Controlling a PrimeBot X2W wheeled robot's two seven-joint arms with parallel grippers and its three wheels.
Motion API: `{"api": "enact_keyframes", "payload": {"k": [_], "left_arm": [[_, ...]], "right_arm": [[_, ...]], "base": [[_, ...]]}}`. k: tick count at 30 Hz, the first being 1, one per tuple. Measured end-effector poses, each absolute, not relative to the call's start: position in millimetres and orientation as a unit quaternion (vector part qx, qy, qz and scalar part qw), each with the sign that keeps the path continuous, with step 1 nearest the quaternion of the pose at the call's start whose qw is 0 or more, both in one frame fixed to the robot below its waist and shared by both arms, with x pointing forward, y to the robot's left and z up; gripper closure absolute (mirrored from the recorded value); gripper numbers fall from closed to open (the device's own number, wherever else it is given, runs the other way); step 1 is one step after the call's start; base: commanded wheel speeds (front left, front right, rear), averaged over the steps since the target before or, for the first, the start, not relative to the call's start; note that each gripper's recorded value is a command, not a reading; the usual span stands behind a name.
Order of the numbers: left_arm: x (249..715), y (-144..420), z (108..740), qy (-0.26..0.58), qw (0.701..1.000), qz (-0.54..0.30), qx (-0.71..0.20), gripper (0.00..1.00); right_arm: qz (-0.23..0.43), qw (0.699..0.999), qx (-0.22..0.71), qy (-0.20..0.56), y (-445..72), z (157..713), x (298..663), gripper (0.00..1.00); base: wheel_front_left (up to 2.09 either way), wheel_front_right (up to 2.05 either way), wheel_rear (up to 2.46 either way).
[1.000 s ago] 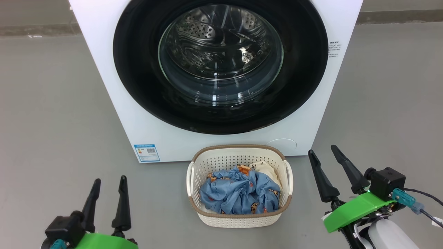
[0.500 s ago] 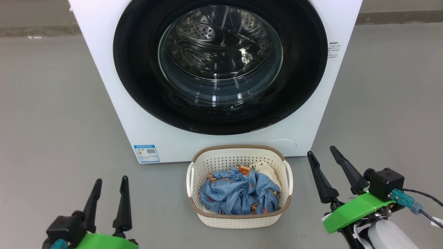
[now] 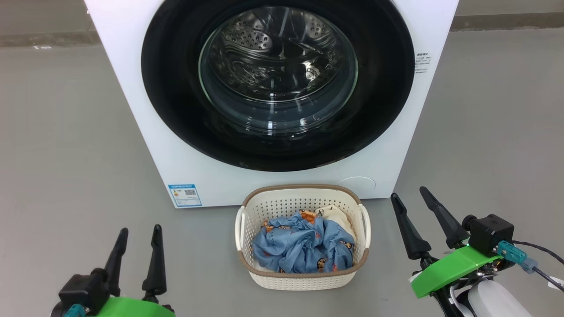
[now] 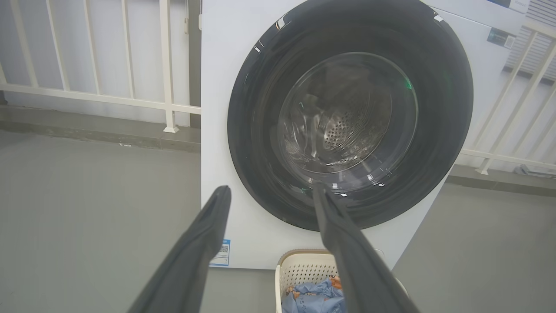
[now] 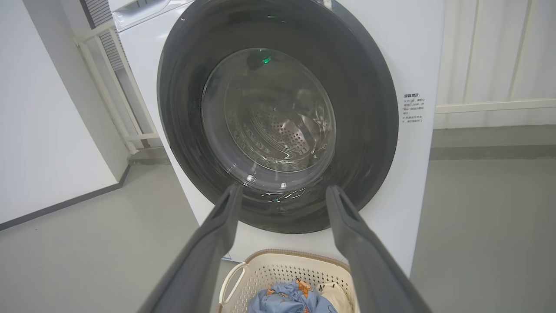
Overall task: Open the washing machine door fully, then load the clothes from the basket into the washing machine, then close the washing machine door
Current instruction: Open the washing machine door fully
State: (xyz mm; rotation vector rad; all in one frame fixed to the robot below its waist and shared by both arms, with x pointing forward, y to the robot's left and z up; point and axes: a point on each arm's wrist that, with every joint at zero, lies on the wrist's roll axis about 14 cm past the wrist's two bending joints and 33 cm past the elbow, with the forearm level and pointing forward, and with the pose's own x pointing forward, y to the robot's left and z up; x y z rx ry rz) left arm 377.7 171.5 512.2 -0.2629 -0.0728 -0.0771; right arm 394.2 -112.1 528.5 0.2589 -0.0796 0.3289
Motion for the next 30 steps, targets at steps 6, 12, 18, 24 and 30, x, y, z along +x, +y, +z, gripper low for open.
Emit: {"api": "enact_keyframes", "payload": {"k": [6, 12, 18, 24, 30], "left_arm": [[377.9, 172.3, 511.2, -0.034, 0.990, -0.038, -0.129, 0.00], [377.6, 171.9, 511.8, -0.035, 0.990, -0.038, -0.133, 0.00], [377.5, 170.1, 513.9, -0.038, 0.987, -0.042, -0.148, 0.00], [377.3, 170.1, 514.2, -0.038, 0.987, -0.042, -0.148, 0.00], [376.2, 169.8, 514.8, -0.039, 0.987, -0.042, -0.151, 0.00]], "right_arm": [[0.163, 0.977, 0.130, -0.039, -111.6, 527.9, 394.4, 0.00], [0.161, 0.977, 0.131, -0.039, -112.5, 528.4, 394.4, 0.00], [0.158, 0.978, 0.130, -0.041, -115.0, 528.9, 394.8, 0.00], [0.155, 0.978, 0.130, -0.041, -116.9, 529.0, 395.3, 0.00], [0.153, 0.979, 0.131, -0.041, -117.9, 528.9, 395.9, 0.00]], "base": [[0.79, 0.79, -1.58], [1.19, 1.19, -2.38], [1.11, 1.11, -2.22], [0.72, 0.72, -1.44], [0.26, 0.26, -0.53]]}}
